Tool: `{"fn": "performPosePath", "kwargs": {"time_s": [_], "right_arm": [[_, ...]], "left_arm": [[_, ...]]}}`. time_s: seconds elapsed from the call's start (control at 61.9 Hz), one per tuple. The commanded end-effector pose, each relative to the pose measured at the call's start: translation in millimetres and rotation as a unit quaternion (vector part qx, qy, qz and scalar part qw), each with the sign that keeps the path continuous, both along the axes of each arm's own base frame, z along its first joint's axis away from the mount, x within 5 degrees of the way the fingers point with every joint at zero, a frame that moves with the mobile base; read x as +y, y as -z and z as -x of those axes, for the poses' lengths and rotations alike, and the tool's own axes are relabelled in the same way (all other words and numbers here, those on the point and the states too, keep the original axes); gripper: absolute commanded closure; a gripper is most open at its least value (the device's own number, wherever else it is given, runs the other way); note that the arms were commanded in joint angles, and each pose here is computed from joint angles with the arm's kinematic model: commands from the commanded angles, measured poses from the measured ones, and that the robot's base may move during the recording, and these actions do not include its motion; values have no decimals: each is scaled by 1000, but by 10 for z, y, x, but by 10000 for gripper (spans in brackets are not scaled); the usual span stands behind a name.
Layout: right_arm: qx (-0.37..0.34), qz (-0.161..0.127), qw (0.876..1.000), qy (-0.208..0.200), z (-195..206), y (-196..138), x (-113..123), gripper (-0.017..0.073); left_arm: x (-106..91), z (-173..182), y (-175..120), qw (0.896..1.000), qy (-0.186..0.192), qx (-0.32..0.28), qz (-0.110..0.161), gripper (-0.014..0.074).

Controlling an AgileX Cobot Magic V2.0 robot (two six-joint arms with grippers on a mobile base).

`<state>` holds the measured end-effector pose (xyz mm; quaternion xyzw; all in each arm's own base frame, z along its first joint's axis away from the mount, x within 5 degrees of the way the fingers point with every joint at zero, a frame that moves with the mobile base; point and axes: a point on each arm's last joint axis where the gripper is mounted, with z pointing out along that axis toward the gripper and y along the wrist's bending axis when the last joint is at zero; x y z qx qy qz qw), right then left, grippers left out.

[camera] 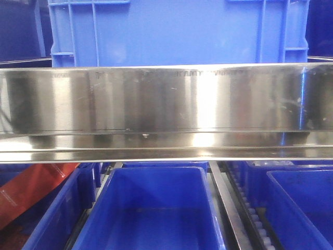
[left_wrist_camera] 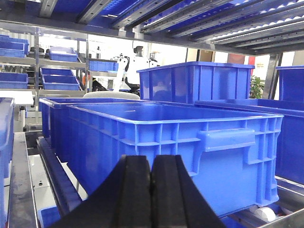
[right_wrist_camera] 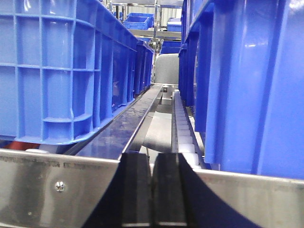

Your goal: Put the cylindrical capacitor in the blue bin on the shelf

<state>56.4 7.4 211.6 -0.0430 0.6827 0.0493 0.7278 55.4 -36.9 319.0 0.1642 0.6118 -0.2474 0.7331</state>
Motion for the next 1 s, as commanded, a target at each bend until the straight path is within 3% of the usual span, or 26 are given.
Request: {"fn": "performPosePath", "kwargs": {"time_s": [0.0,0.323,0.436,0.517,0.597,0.807,0.985], "right_arm": [[-12,-1,1000,0,7,-16,-2,727],[-12,-1,1000,0,7,-16,-2,727],[-12,-1,1000,0,7,-16,-2,727],[-12,-1,1000,0,7,-16,-2,727],[-12,-1,1000,0,7,-16,-2,727],[-12,-1,1000,0,7,-16,-2,727],[-12,-1,1000,0,7,-16,-2,727]], "left_arm": [[4,11,-17,1000,3,-7,9,704],[4,11,-17,1000,3,-7,9,704],[8,12,5,1000,-2,-11,-5,704],[49,11,89,998,-35,-12,-45,704],[110,-27,244,994,-90,14,-62,704],[270,-51,621,973,-215,46,-70,704],[309,8,941,967,-241,46,-68,704]]}}
